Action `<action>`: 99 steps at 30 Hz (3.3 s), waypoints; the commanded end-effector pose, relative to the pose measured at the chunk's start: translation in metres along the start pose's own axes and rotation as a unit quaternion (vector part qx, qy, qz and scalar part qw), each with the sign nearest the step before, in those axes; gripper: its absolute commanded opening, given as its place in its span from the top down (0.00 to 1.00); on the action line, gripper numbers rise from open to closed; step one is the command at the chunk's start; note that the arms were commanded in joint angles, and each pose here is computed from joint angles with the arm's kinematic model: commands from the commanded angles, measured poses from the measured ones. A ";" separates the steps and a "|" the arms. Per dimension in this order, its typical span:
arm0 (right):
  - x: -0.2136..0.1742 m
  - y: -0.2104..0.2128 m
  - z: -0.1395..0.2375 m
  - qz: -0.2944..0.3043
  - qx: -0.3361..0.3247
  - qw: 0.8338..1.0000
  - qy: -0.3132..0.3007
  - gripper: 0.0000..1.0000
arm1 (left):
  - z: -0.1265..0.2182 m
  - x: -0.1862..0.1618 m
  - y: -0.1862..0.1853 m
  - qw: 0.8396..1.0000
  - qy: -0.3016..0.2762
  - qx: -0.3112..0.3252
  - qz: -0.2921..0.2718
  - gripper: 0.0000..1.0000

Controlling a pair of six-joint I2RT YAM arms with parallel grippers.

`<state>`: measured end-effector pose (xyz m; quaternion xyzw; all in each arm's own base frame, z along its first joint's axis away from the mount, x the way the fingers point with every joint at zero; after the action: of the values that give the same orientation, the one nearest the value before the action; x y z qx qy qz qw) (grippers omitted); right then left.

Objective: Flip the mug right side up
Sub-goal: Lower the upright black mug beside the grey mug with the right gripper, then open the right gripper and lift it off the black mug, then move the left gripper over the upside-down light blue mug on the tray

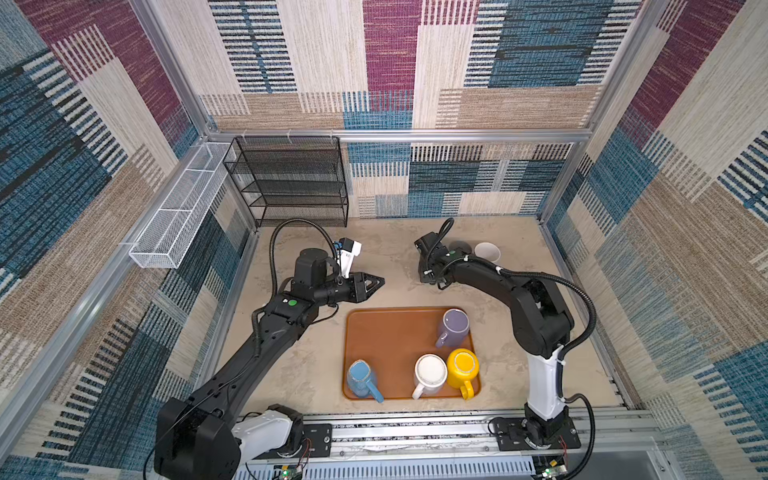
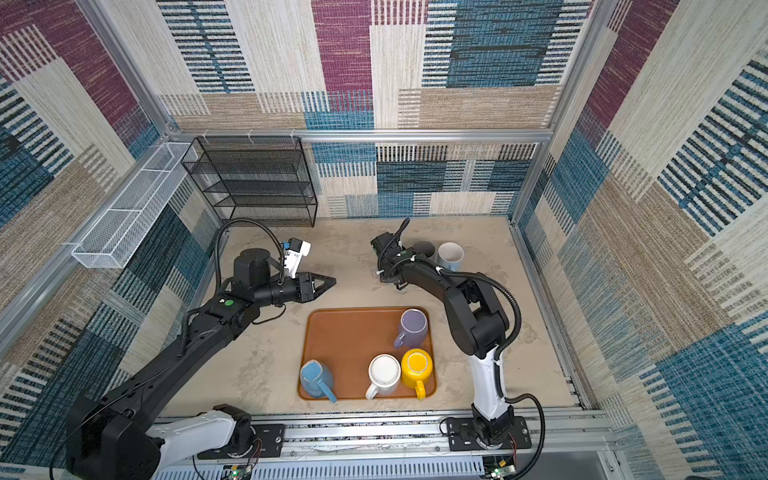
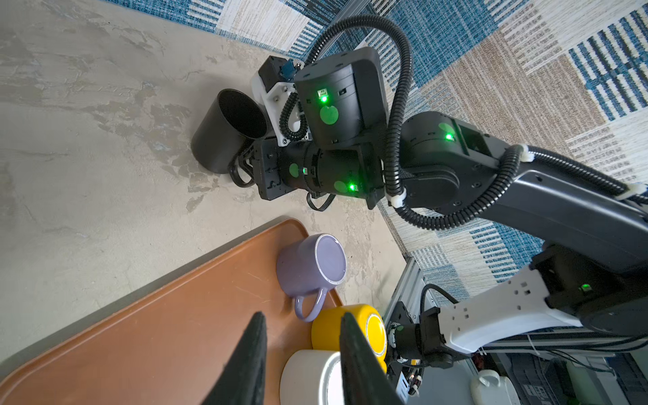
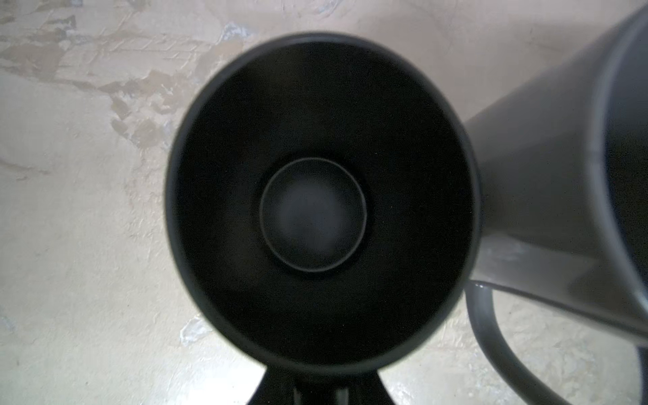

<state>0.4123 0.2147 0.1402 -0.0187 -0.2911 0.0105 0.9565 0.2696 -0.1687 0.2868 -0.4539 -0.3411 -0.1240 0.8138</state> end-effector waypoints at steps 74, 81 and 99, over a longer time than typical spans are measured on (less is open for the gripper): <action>0.057 -0.024 0.170 -0.005 0.218 0.951 -0.220 0.33 | 0.030 0.005 -0.003 0.991 0.027 0.134 0.004 0.61; 0.058 -0.026 0.167 -0.008 0.222 0.950 -0.218 0.21 | 0.063 -0.036 -0.003 0.972 0.052 0.214 0.077 0.61; 0.052 -0.017 0.150 -0.015 0.247 0.950 -0.192 0.16 | 0.103 -0.179 -0.005 0.887 0.180 0.319 0.281 0.61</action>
<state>0.3707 0.2014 0.2900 0.2088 -0.4488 0.0754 0.8656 0.0939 -0.1093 0.2186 -0.2451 -0.0914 0.1040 0.9596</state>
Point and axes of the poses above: each gripper's point midway between its finger pads, its own z axis back along the fingers, its own y axis along the line the jaws close on, x = y × z, the point moved 7 cm from there along z, back along the fingers
